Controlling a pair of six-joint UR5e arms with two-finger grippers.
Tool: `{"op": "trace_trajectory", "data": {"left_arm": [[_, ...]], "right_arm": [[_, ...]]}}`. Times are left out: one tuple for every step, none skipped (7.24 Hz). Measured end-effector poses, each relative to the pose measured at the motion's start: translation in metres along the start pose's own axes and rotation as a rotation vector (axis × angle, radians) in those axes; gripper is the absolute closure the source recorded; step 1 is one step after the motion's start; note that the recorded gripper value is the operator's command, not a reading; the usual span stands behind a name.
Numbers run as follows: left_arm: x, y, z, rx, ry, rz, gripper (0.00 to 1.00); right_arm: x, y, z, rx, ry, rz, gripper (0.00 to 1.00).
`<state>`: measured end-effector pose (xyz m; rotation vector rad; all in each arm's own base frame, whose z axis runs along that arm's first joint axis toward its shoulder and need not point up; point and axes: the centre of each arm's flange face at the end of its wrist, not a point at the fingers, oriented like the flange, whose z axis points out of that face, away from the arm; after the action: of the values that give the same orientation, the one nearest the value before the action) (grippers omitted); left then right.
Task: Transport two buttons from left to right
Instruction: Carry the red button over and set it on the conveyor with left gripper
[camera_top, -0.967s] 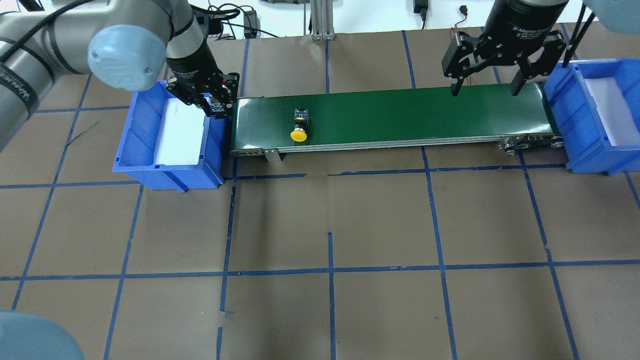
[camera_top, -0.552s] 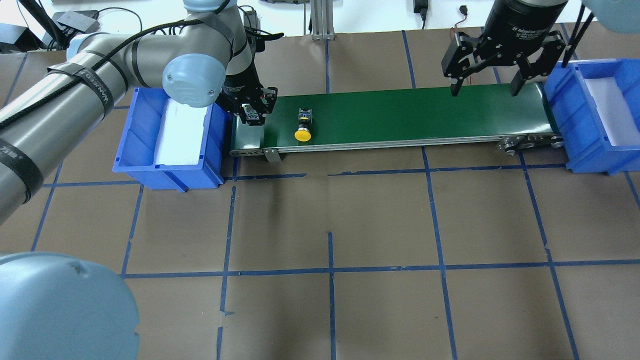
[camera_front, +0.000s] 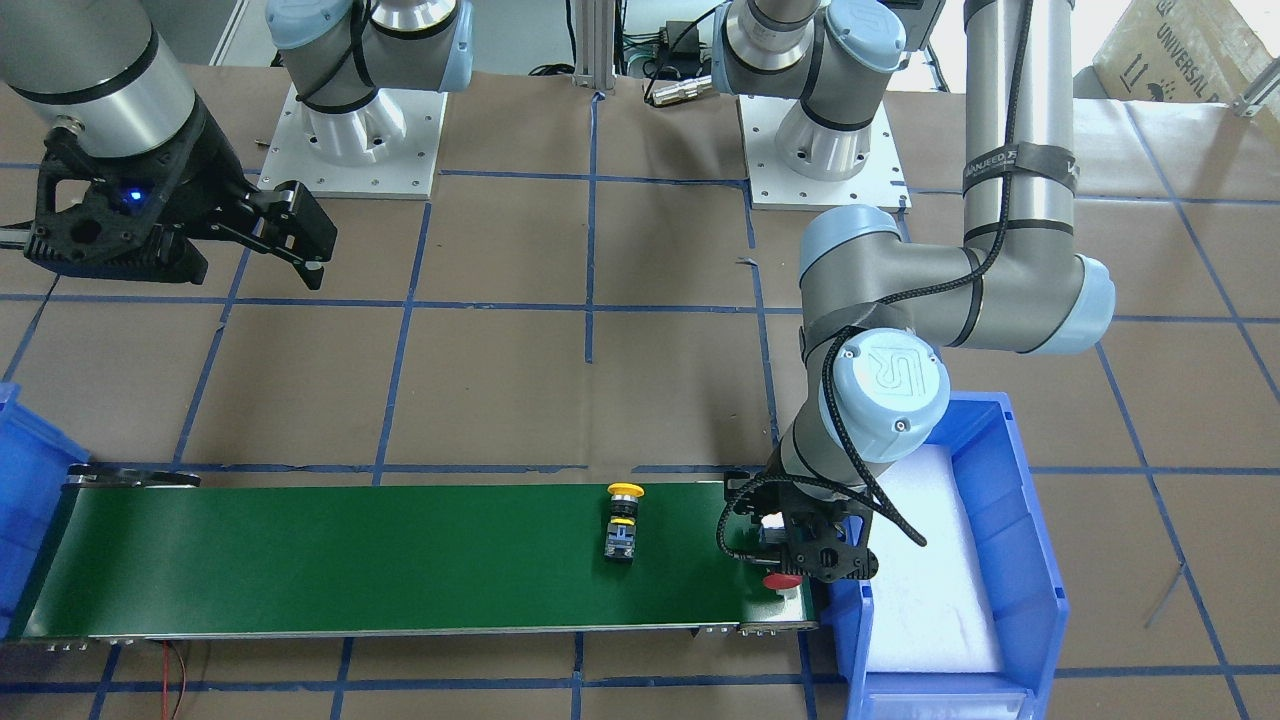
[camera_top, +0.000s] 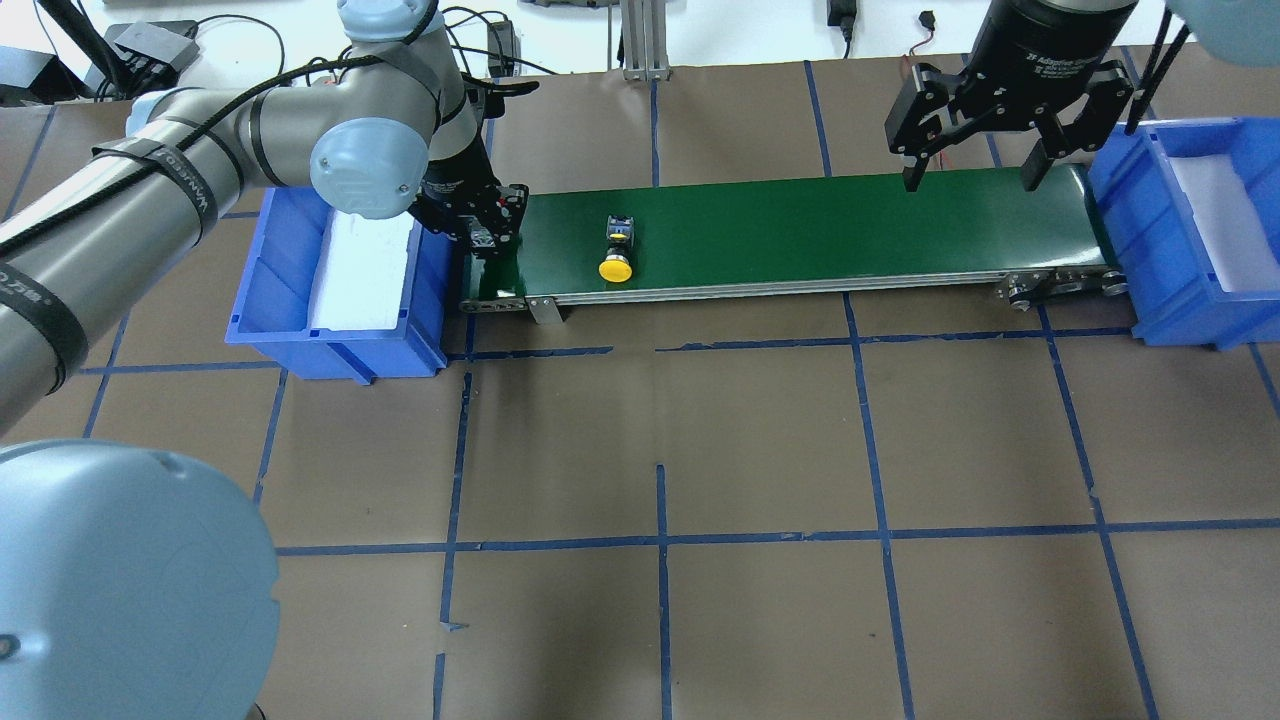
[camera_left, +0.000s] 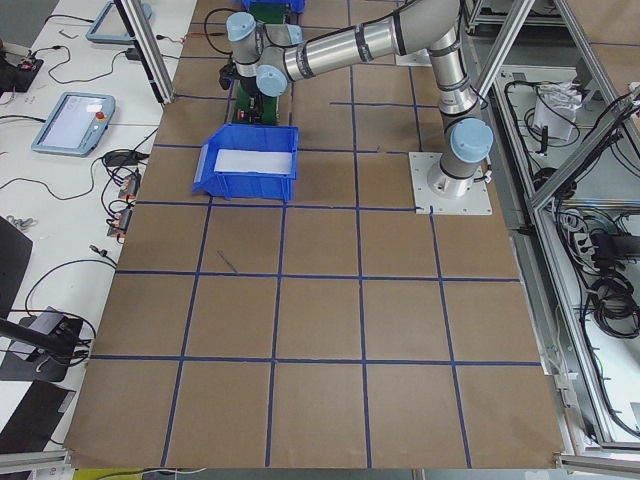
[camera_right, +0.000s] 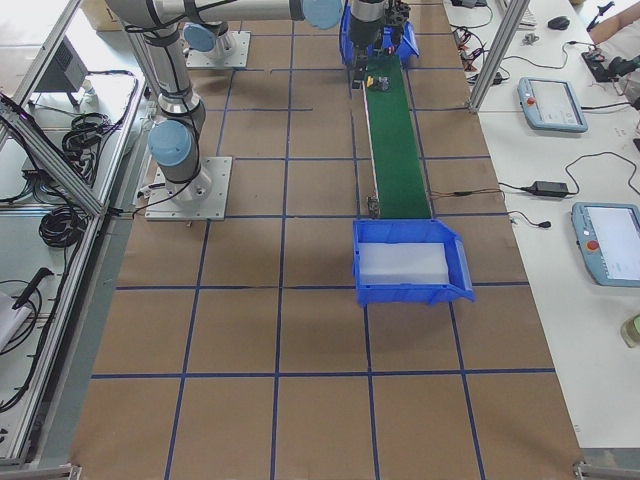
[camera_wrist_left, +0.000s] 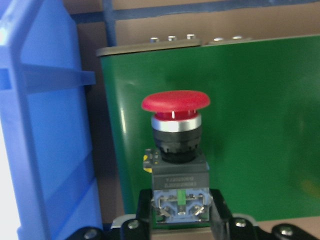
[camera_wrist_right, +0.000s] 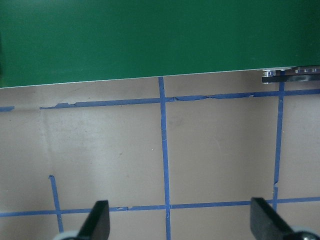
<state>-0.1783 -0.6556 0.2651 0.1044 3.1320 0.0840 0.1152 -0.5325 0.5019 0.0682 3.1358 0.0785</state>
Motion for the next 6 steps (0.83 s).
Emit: {"op": "trace_trajectory", "data": {"left_arm": [[0.002,-0.003,0.008,-0.010,0.000,0.002,0.79],[0.004,-0.004,0.012,-0.015,0.000,0.004,0.03],[0.005,-0.004,0.014,-0.018,0.000,0.006,0.00],[0.005,-0.003,0.011,-0.016,-0.002,0.009,0.00],[0.007,0.000,-0.002,-0.004,-0.003,0.013,0.00],[0.010,0.006,-0.019,0.012,-0.003,0.019,0.00]], "right_arm": [[0.000,0.000,0.000,0.000,0.000,0.000,0.00],[0.000,0.000,0.000,0.000,0.000,0.000,0.00],[0.000,0.000,0.000,0.000,0.000,0.000,0.00],[0.001,0.000,0.000,-0.001,0.001,0.000,0.00],[0.002,0.000,0.000,-0.001,0.001,0.001,0.00],[0.003,-0.001,0.000,-0.001,-0.002,0.005,0.00]]}}
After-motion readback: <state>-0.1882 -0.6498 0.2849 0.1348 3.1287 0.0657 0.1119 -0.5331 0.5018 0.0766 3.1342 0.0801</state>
